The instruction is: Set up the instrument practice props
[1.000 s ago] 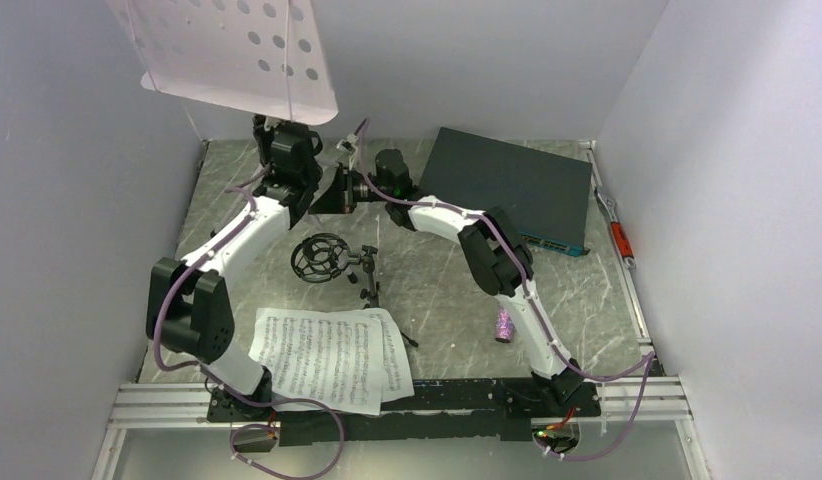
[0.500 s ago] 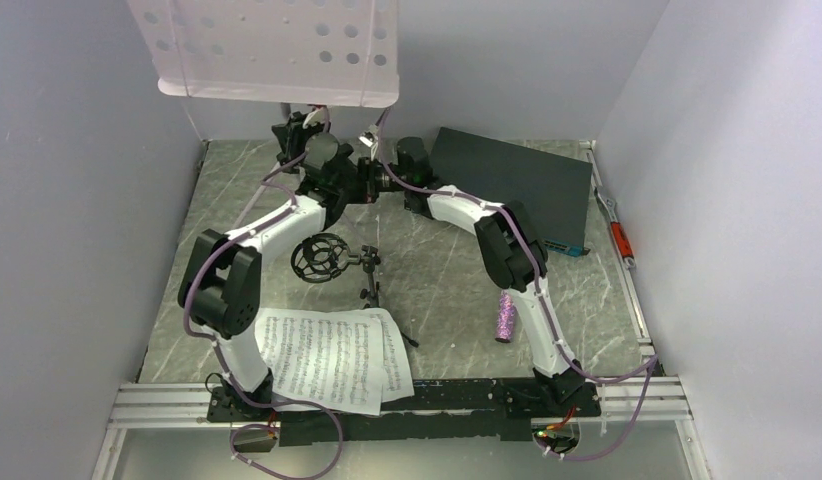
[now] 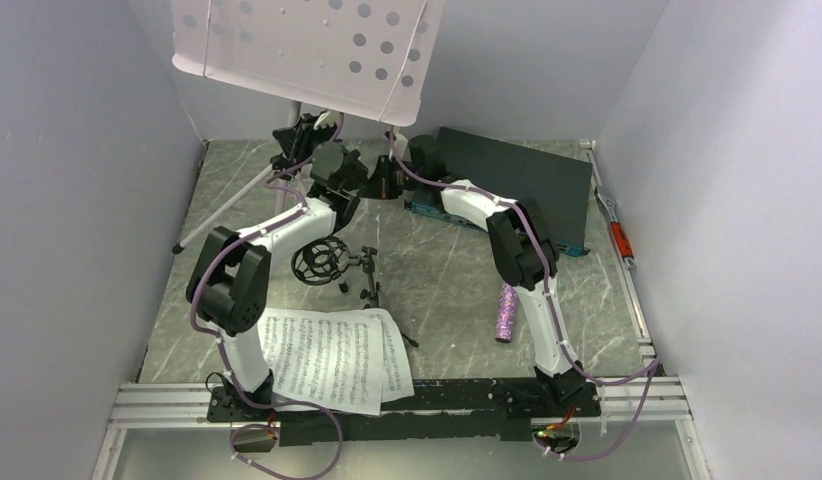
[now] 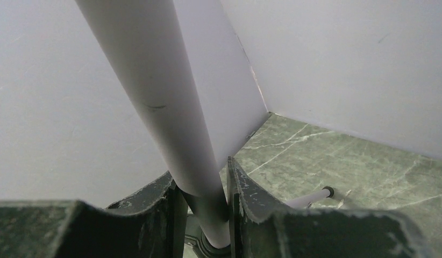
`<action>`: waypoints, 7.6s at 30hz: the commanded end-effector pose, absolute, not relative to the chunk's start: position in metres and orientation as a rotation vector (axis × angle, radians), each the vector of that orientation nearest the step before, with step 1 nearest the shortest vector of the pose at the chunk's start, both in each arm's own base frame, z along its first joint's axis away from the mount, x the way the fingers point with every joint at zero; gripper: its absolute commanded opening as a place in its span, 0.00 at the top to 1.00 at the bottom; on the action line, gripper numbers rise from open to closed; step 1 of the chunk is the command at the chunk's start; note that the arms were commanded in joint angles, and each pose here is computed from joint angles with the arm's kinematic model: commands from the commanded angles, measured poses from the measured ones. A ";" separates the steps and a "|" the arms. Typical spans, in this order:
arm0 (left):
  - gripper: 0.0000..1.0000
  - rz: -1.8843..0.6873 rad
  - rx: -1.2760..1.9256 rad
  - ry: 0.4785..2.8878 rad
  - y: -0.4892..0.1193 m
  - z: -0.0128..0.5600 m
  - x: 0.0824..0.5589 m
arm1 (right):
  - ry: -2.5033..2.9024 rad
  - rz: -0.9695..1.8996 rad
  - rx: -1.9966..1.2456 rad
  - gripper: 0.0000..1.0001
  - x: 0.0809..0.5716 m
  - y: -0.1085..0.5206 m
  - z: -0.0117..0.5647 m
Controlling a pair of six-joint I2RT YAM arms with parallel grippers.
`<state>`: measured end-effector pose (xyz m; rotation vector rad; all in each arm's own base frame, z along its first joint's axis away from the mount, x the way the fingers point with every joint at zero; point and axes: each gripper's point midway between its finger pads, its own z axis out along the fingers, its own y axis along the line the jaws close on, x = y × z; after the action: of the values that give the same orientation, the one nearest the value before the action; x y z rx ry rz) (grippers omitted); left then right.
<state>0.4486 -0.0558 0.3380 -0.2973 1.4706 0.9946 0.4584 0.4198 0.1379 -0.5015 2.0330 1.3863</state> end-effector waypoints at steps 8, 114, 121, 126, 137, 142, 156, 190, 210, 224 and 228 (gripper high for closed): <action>0.97 0.854 -0.387 1.566 -0.042 0.326 0.414 | 1.872 1.218 -0.677 0.51 0.420 0.434 0.176; 0.06 -0.296 0.078 1.925 -0.242 0.293 0.394 | 2.246 0.808 -0.699 1.00 0.423 0.279 0.070; 0.06 -0.406 0.147 1.890 -0.248 0.310 0.374 | 2.286 0.806 -0.718 1.00 0.405 0.270 0.064; 0.06 -0.491 0.188 1.864 -0.250 0.329 0.356 | 2.300 0.812 -0.752 1.00 0.393 0.265 0.063; 0.06 -0.549 0.203 1.828 -0.240 0.348 0.332 | 2.405 0.717 -0.752 1.00 0.371 0.242 0.053; 0.06 -0.450 0.157 1.843 -0.215 0.347 0.326 | 2.447 0.602 -0.700 1.00 0.370 0.225 0.053; 0.06 -0.626 0.138 1.814 -0.177 0.342 0.341 | 2.213 0.776 -0.619 0.33 0.370 0.248 0.112; 0.06 -1.196 0.244 1.298 -0.056 0.469 0.418 | 1.391 1.037 -0.270 0.01 0.350 0.188 0.436; 0.24 -1.194 0.410 1.325 -0.101 0.484 0.415 | 1.335 1.146 -0.233 0.06 0.369 0.179 0.473; 0.32 -1.162 0.415 1.311 -0.114 0.491 0.377 | 1.387 1.141 -0.183 0.12 0.406 0.164 0.468; 0.27 -1.132 0.388 1.346 -0.114 0.485 0.377 | 1.415 1.160 -0.191 0.11 0.410 0.167 0.461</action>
<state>0.3995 -0.1062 0.4644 0.3168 1.3985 -1.2053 0.4159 0.1652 0.4346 -0.1463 1.4723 1.1471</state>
